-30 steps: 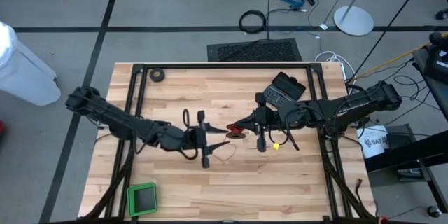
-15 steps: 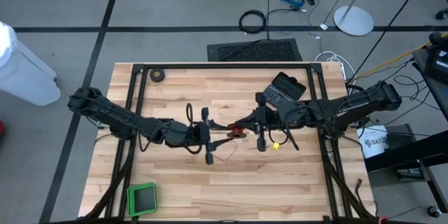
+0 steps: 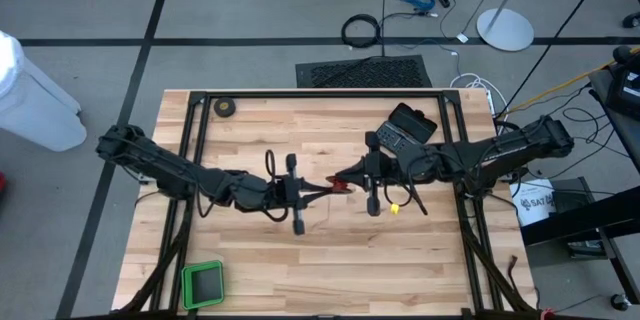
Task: Coil cords
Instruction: Coil the red wire into the spool
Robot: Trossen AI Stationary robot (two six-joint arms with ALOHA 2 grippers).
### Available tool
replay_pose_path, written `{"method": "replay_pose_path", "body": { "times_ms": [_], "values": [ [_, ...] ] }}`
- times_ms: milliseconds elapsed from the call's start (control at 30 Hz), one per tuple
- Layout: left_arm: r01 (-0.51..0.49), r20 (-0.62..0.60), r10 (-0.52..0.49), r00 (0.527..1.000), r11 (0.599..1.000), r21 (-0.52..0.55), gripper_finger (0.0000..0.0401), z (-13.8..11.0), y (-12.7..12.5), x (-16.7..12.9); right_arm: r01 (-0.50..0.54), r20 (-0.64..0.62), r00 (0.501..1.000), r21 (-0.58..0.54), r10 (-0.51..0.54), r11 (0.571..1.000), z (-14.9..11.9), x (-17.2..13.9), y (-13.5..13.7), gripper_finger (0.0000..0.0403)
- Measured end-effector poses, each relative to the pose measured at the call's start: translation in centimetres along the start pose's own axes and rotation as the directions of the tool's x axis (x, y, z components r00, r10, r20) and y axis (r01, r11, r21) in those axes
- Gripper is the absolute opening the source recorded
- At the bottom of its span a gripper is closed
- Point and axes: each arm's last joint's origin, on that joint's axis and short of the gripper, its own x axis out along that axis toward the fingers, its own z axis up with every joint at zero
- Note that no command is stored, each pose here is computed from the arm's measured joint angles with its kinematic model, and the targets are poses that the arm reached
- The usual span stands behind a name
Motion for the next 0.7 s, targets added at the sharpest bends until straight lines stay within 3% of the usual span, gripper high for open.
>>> {"method": "replay_pose_path", "body": {
  "times_ms": [500,700],
  "values": [
    [0.027,-0.020,-0.027,0.999,0.999,-0.038,0.0002,2.8,1.4,-4.5,-0.048,0.011,0.999,-0.046,0.049,0.998,0.5,-2.6,2.0,0.0089],
    [0.053,0.000,-0.053,0.999,0.998,-0.047,0.0002,3.5,1.9,-5.5,0.079,0.022,0.997,-0.072,-0.077,0.994,0.5,-2.4,1.7,0.0091]
  ]
}}
